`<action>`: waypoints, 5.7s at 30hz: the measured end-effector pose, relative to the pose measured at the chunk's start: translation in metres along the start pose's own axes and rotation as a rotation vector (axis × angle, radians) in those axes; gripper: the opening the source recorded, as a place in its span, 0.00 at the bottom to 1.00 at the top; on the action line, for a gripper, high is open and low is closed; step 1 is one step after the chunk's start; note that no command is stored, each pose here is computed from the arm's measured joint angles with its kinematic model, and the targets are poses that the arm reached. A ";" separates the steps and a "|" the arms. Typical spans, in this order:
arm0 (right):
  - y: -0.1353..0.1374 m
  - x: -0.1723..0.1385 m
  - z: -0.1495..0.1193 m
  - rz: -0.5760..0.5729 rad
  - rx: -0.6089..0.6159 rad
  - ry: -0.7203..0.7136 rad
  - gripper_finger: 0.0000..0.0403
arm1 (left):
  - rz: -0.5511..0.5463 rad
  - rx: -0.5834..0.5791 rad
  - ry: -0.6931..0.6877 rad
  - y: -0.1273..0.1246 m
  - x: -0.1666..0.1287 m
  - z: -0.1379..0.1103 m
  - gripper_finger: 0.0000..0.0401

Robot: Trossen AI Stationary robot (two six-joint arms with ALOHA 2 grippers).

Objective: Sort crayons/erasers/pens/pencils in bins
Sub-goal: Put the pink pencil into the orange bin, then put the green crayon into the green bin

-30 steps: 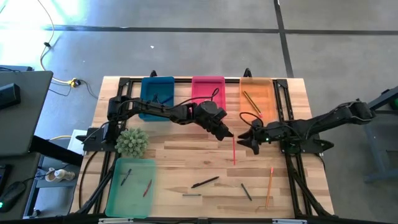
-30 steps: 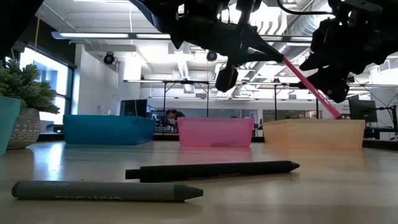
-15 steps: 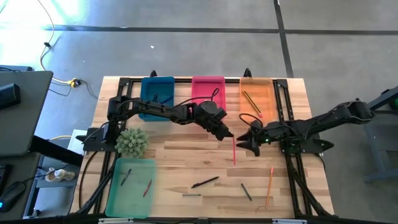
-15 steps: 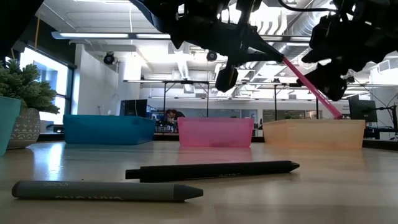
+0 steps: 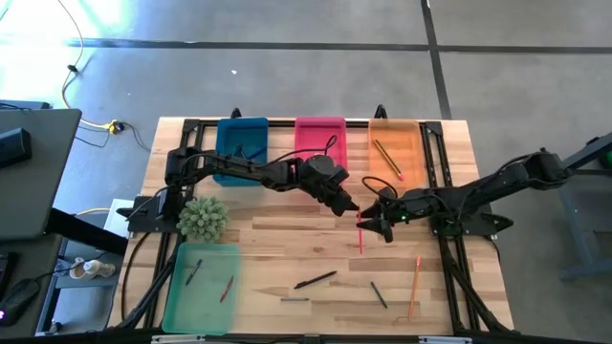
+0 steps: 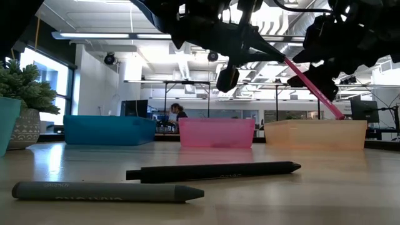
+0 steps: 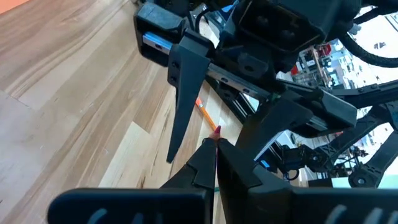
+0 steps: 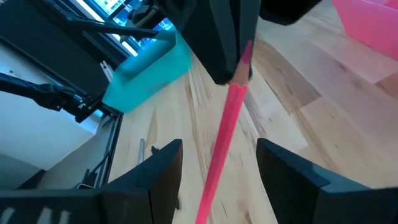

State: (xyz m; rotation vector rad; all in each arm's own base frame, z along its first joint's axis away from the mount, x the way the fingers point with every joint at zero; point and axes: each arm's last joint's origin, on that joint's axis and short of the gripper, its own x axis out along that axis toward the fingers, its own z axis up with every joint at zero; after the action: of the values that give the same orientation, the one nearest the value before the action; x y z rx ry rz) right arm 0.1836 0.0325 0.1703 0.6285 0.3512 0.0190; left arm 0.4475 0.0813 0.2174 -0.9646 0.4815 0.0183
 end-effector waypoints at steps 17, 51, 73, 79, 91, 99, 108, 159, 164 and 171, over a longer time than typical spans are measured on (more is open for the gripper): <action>-0.002 0.009 -0.005 0.018 0.026 0.033 0.04 | 0.000 0.007 -0.003 -0.001 0.000 0.000 0.00; -0.029 -0.034 0.024 -0.182 0.025 -0.062 0.01 | 0.099 0.112 -0.117 0.031 -0.020 0.035 0.23; -0.059 -0.091 0.121 -0.717 -0.262 -0.086 0.01 | 0.365 0.168 -0.122 0.026 -0.064 0.044 0.11; -0.091 -0.089 0.126 -0.844 -0.173 0.021 0.01 | 0.445 0.166 -0.051 0.015 -0.077 0.034 0.08; -0.140 -0.079 0.110 -0.943 0.105 0.210 0.01 | 0.776 0.122 0.140 -0.008 -0.105 -0.011 0.03; -0.150 -0.079 0.105 -0.992 0.145 0.260 0.01 | 0.879 0.115 0.268 -0.019 -0.109 -0.039 0.01; -0.152 -0.079 0.106 -0.994 0.142 0.256 0.10 | 0.912 0.149 0.312 -0.027 -0.107 -0.054 0.01; 0.039 -0.067 0.079 -0.689 0.557 0.359 0.34 | 0.889 0.369 0.649 -0.064 -0.106 -0.124 0.39; 0.057 -0.062 0.063 -0.672 0.613 0.385 0.34 | 0.852 0.397 0.635 -0.070 -0.102 -0.129 0.38; 0.088 -0.029 0.043 -0.545 0.598 0.360 0.34 | 0.825 0.423 0.643 -0.075 -0.101 -0.136 0.38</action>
State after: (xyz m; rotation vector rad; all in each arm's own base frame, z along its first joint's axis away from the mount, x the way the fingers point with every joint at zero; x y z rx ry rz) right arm 0.1779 0.0750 0.2630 1.1050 0.8860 -0.5167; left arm 0.3219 -0.0502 0.2524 -0.2830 1.3949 0.3440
